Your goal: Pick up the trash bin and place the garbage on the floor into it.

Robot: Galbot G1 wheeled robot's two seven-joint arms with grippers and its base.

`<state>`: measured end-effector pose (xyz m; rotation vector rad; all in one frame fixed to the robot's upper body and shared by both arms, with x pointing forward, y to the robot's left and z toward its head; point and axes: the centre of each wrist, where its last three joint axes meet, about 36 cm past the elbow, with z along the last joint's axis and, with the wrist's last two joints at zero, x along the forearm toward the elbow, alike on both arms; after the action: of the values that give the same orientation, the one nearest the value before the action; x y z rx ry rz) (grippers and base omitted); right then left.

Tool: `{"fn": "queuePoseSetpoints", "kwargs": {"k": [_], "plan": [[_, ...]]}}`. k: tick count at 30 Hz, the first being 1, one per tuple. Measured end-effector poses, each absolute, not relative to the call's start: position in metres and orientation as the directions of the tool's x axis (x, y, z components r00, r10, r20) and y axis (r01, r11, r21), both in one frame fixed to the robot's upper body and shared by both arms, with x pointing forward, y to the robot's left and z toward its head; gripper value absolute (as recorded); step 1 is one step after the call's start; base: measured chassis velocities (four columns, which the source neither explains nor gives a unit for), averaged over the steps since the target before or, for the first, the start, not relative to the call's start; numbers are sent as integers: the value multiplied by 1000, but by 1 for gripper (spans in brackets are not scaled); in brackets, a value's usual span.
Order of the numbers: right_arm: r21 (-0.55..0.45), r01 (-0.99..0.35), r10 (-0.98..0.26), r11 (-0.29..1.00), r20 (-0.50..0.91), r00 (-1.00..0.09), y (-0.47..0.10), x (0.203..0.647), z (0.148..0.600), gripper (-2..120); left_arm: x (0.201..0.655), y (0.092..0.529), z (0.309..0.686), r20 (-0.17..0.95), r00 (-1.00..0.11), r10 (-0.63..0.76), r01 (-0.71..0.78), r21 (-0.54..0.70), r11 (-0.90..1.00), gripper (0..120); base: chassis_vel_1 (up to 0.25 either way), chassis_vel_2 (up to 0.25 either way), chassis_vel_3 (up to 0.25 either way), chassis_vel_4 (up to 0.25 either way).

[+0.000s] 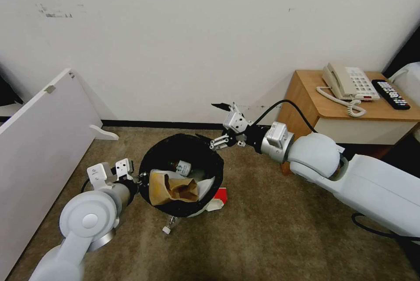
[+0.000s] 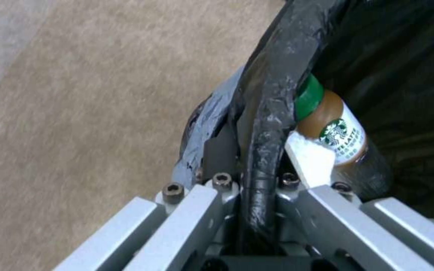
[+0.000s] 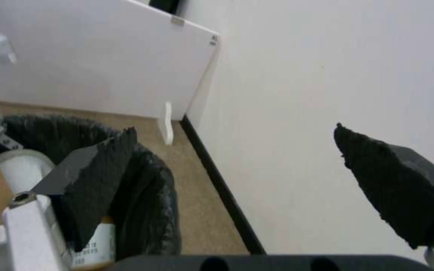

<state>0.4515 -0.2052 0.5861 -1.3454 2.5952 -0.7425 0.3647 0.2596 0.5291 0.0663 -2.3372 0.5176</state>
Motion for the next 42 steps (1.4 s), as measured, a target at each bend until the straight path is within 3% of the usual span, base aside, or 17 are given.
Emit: {"fn": "queuePoseSetpoints", "kwargs": {"k": [26, 42], "plan": [[-409, -760, -788, 506, 139, -599, -218, 421, 586, 100, 355, 287, 567, 801, -598, 35, -285, -254, 924, 1, 0, 0, 0, 0], [-387, -766, -783, 513, 155, -603, -215, 428, 572, 100, 360, 291, 586, 803, -596, 29, -285, -244, 927, 0, 0, 0, 0, 0]]}}
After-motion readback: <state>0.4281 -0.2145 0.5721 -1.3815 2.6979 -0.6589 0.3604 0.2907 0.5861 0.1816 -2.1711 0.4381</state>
